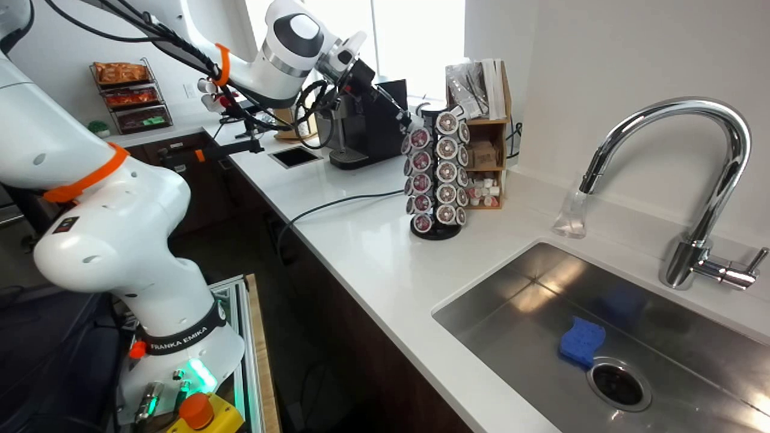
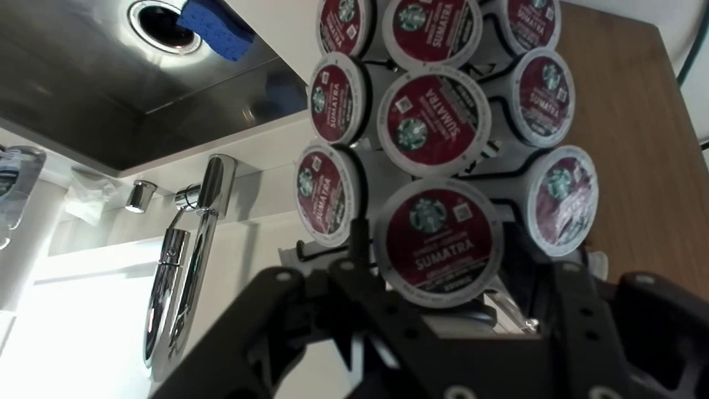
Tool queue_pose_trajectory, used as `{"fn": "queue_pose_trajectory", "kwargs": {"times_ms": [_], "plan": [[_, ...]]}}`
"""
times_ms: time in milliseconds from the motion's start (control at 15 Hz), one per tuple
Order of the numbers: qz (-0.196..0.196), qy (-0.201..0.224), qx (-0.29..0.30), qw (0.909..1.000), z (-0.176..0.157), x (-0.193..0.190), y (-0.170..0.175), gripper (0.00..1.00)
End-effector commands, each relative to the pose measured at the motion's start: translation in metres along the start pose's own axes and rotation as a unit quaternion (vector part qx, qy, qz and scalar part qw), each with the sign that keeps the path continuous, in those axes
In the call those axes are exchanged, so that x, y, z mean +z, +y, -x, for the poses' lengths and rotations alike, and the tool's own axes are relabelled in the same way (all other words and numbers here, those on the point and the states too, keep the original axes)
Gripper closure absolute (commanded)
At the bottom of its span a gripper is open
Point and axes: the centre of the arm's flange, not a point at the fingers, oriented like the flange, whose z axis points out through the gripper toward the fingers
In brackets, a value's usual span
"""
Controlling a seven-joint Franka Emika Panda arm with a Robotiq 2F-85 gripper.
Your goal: Pick up one object from the stand and put it on the counter
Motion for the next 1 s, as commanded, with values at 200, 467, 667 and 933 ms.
{"fn": "queue_pose_trajectory", "kwargs": {"times_ms": [200,467,667,933], "plan": [[0.033,-0.012,0.004,0.9994,0.004,-0.014,-0.006,0.5],[0.039,-0.013,0.003,0.9992,0.003,-0.026,-0.007,0.5],[0.04,-0.018,0.003,0.999,0.005,-0.035,-0.007,0.5],[0.036,-0.026,0.02,0.9988,0.0,-0.057,-0.003,0.68]]}}
